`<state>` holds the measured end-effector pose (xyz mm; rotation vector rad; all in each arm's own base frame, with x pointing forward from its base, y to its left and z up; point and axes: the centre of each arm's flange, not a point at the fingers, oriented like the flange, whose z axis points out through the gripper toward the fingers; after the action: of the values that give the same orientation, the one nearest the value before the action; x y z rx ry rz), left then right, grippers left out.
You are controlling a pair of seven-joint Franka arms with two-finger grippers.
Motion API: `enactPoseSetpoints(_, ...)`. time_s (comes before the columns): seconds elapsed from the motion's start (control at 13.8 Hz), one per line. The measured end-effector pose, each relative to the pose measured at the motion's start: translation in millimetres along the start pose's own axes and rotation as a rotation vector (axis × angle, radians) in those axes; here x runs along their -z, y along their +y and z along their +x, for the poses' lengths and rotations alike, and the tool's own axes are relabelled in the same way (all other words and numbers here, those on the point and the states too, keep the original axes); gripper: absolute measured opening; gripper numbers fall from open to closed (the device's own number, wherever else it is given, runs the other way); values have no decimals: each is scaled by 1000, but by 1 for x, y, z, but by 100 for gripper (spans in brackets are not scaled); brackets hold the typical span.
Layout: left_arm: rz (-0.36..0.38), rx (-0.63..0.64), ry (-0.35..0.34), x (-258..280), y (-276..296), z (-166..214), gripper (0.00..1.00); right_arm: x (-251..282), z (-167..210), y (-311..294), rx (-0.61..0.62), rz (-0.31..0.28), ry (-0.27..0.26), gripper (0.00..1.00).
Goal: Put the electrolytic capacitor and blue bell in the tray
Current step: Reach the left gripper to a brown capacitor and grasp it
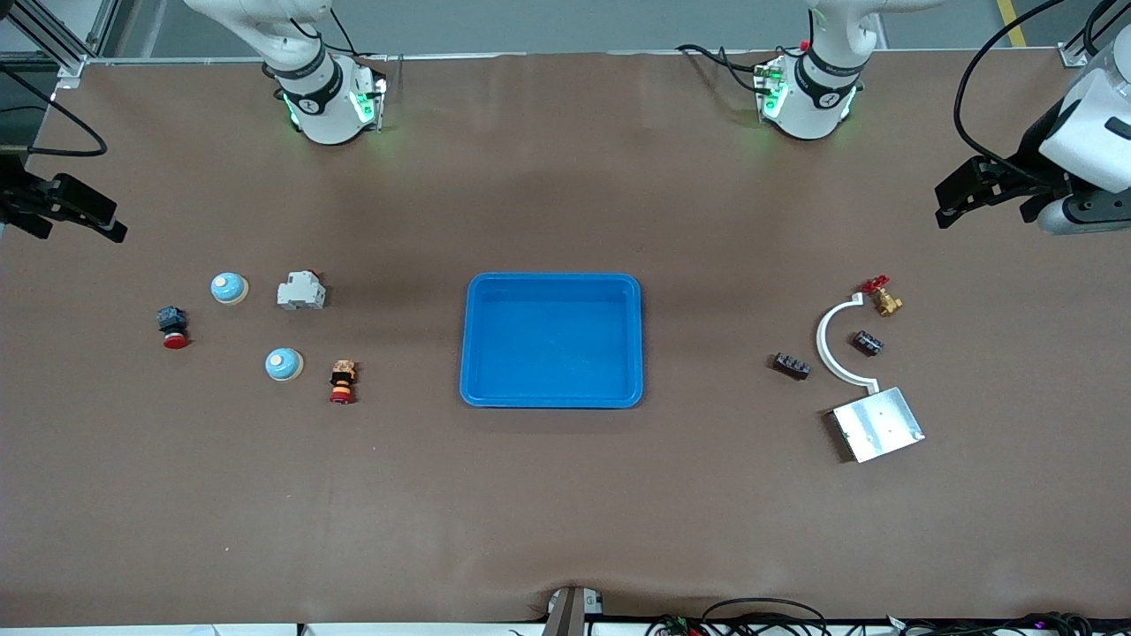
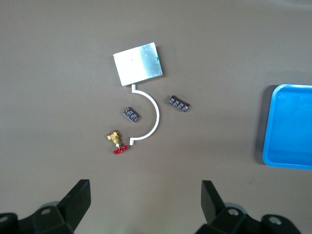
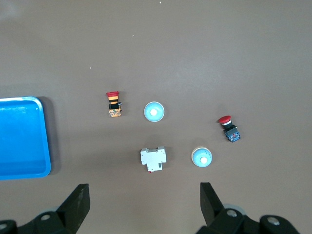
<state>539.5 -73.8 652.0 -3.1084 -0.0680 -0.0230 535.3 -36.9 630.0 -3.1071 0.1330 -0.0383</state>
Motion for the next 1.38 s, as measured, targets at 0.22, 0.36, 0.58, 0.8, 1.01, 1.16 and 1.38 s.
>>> enactPoseSetpoints(0.22, 0, 0, 0, 0, 0, 0, 100, 0, 0, -1, 1, 1, 0, 100)
enactPoseSetpoints(0.36, 0, 1, -1, 0, 0, 0, 100, 0, 0, -1, 2, 1, 0, 100)
enactPoseSetpoints(0.58, -1, 16, -10, -6, -9, 8, 100, 0, 0, -1, 3, 1, 3, 100)
enactPoseSetpoints(0.8, 0, 14, -51, -29, -7, 21, 100, 1, 0, -1, 3, 1, 4, 100)
enactPoseSetpoints(1.01, 3, 29, -95, -53, -4, 31, 100, 3, -1, -4, 13, 1, 8, 100)
enactPoseSetpoints(1.16, 7, 61, -115, -74, -4, 37, 100, 3, -2, -8, 37, 0, 9, 100)
enactPoseSetpoints(1.38, 5, 122, -101, -125, -1, 47, 100, 3, -2, -10, 60, 0, 8, 100)
